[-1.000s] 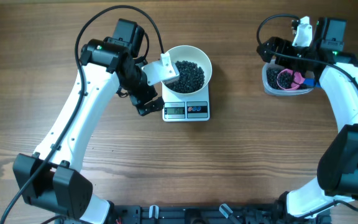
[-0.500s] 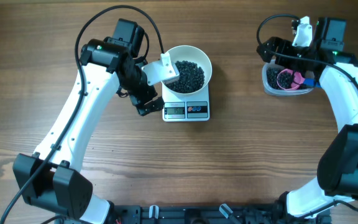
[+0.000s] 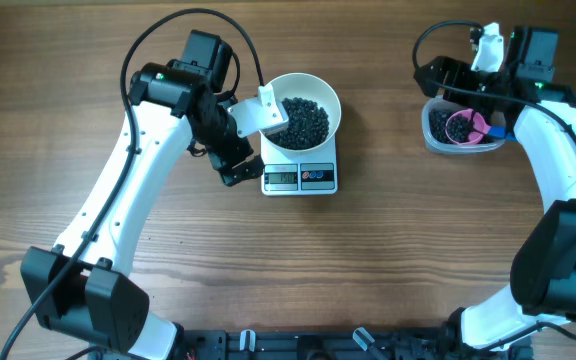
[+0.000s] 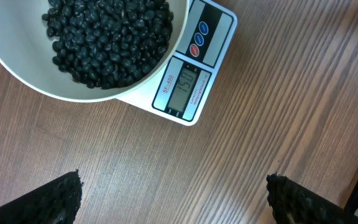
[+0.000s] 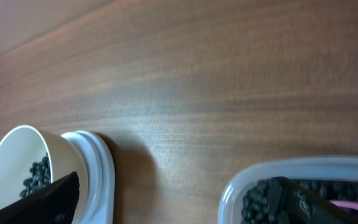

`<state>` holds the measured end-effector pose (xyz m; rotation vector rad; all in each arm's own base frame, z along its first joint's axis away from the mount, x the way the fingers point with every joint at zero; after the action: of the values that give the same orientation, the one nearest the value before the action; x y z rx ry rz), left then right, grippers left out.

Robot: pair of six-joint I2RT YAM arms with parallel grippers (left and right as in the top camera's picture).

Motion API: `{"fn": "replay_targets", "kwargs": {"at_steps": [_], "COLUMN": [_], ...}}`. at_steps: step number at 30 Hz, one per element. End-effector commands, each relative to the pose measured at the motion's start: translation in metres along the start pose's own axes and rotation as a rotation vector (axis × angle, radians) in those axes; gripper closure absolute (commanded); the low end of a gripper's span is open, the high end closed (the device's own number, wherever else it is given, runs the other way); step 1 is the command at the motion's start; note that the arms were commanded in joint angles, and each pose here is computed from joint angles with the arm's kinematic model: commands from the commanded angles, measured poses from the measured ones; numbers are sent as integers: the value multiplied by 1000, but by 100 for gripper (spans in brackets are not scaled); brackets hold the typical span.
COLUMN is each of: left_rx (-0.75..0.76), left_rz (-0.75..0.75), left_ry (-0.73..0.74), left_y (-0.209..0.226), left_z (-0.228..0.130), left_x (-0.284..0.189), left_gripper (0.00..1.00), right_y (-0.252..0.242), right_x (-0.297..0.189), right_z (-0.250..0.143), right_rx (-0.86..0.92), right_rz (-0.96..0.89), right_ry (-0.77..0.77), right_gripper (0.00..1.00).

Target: Scoop item into bowl and weigh 150g on scale

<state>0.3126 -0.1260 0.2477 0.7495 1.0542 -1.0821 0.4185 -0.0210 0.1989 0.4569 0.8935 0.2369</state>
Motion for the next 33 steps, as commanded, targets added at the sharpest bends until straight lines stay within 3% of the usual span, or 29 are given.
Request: {"fn": "replay_targets", "kwargs": {"at_steps": [1,8,13,23,33], "left_rx": [6,6,6,6,6], "left_rz": [-15,-15,-15,-15,-15], "left_ry": [9,10,9,9,9], "left_y": [1,1,1,1,1], "left_z": [-2,-2,-2,-2,-2], "left_x": [5,5,5,5,5], "left_gripper": [0,0,0,0,0], "right_y": [5,58,104,144,143], "right_x": [-4,-86,-158,-258,-260], "right_z": [13,58,55,6,-43], "right_rx": [-198,-712,-711,-750,-812], "right_rz": [9,-27,76,13,87], "right_ry": [-73,-420,-578,-695,-752], "right_gripper": [0,0,1,0,0]}}
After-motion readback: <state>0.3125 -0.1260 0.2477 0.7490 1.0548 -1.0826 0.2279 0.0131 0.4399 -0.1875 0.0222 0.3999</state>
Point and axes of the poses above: each gripper's point midway between its finger pads, its own x axis out along the fingers, its own y axis along the line the jaws close on, z = x × y, the point moved 8 cm from there along -x, back along the fingers, and after that the axes turned 3 degrees about x, right-handed, at the moved point
